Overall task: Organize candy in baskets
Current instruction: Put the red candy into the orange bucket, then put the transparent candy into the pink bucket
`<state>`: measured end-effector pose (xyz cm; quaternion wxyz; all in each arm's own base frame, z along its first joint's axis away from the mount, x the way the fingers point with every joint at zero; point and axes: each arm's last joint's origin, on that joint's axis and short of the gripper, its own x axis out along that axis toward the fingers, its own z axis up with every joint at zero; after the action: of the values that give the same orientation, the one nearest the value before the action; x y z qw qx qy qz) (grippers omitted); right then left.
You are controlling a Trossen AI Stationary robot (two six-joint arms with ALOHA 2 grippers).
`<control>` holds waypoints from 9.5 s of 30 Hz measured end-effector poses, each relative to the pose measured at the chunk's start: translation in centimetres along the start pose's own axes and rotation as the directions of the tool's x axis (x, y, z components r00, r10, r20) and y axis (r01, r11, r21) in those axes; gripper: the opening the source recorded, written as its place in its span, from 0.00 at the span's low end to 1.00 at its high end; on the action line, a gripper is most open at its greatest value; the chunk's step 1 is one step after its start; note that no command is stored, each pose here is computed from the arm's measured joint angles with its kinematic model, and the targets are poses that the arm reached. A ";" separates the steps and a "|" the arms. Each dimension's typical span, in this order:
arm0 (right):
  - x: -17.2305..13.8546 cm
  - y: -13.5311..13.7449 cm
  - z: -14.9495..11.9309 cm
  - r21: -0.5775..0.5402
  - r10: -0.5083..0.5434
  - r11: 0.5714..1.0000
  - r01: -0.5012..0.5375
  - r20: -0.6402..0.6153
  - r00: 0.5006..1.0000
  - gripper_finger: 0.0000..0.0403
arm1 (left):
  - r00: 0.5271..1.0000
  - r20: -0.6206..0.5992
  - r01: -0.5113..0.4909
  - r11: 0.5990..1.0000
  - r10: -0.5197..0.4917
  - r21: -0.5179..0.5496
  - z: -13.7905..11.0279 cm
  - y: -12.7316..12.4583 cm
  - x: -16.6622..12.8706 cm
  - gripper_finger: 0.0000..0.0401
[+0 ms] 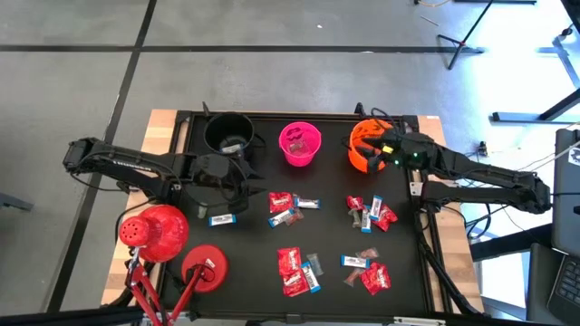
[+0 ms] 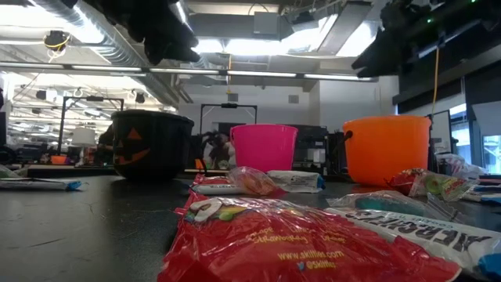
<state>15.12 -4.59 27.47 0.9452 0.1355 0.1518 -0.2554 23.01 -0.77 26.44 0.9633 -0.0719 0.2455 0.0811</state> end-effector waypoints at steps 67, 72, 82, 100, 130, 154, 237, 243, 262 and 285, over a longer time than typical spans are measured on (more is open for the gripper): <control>3.5 7.1 -10.1 -0.038 -0.058 0.998 0.043 -0.690 0.722 0.00 | 1.000 -0.026 -0.012 1.000 0.012 -0.012 -0.5 -0.9 -0.2 0.44; 2.7 7.8 -7.1 -0.014 -0.011 1.000 0.003 -0.605 0.796 0.00 | 1.000 -0.025 -0.012 1.000 0.012 -0.012 -0.5 -0.9 -0.2 0.44; -0.5 7.4 -0.5 -0.150 -0.144 0.984 0.095 -0.360 0.922 0.00 | 1.000 -0.026 -0.012 1.000 0.012 -0.012 -0.5 -0.9 -0.2 0.44; -2.6 0.3 2.6 -0.096 -0.397 0.918 0.386 -0.269 0.878 0.00 | 1.000 -0.023 -0.018 1.000 0.018 -0.016 -0.5 -0.9 -0.2 0.44; -2.1 -0.5 3.1 -0.080 -0.398 0.917 0.391 -0.258 0.880 0.31 | 1.000 -0.023 -0.016 1.000 0.016 -0.020 -0.5 -0.9 -0.2 0.44; 2.6 10.6 -0.1 -0.292 0.089 0.937 -0.190 -0.325 0.942 0.27 | 0.987 -0.157 0.037 0.999 -0.034 0.012 -2.0 -2.0 -0.6 0.44; 3.6 14.4 -0.9 -0.420 0.286 0.824 -0.379 -0.270 0.920 0.27 | 0.554 -0.824 -0.655 0.675 0.123 -0.339 -16.7 0.2 -2.7 0.42; 3.6 14.4 -0.8 -0.419 0.285 0.826 -0.378 -0.269 0.920 0.27 | 0.575 -0.812 -0.612 0.711 0.099 -0.347 -16.1 -0.1 -2.5 0.26; 3.6 14.3 -0.8 -0.422 0.249 0.842 -0.335 -0.247 0.937 0.27 | 0.755 -0.646 -0.460 0.792 0.112 -0.401 -11.4 -0.3 -3.3 0.01; 3.9 15.0 0.8 -0.432 0.247 0.867 -0.246 -0.055 0.967 0.27 | 0.923 0.372 -0.083 0.995 0.101 -0.064 2.1 3.6 0.1 0.01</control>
<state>26.33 5.92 29.47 0.9764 -0.0612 0.1855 -0.0922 23.36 3.13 27.83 0.9856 -0.0662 0.0581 0.1441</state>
